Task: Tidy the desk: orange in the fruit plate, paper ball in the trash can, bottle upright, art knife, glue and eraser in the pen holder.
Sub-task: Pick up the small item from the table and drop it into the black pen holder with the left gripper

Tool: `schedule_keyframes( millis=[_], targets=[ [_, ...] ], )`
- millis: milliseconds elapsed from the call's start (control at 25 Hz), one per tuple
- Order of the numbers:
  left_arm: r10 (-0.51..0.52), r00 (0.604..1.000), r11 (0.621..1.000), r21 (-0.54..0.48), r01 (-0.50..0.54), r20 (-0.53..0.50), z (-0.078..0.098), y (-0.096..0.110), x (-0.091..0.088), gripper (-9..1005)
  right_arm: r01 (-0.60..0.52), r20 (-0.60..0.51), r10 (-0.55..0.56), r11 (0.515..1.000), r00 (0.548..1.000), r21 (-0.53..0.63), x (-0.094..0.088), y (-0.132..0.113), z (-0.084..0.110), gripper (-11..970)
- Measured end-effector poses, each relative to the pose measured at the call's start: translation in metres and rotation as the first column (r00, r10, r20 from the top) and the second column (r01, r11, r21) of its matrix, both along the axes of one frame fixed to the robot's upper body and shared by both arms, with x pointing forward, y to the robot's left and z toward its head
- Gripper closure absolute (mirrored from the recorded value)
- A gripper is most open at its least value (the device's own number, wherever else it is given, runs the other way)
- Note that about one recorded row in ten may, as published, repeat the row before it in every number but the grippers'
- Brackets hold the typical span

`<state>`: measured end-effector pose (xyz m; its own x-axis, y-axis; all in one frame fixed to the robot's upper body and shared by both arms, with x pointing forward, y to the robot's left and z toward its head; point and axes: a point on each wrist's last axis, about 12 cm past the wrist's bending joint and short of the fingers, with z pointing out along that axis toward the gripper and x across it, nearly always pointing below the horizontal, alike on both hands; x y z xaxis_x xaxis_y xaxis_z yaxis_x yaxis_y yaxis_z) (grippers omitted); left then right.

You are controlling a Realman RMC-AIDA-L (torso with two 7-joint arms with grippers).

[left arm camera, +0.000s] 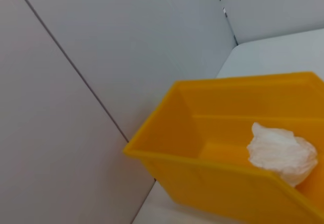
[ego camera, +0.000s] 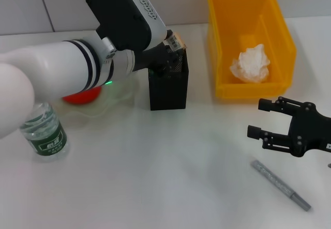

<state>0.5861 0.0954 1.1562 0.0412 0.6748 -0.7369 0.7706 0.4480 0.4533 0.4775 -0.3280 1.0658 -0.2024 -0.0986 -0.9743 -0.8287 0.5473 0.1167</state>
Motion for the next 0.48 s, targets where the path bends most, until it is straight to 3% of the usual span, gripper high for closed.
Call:
schedule_keyframes(
  millis=[480],
  targets=[
    [0.044,0.999,0.999,0.021,-0.044,-0.001,-0.016,0.006,0.013,549,0.011,0.006,-0.011,1.000,1.000,0.003,0.002,-0.002,0.001,197]
  ],
)
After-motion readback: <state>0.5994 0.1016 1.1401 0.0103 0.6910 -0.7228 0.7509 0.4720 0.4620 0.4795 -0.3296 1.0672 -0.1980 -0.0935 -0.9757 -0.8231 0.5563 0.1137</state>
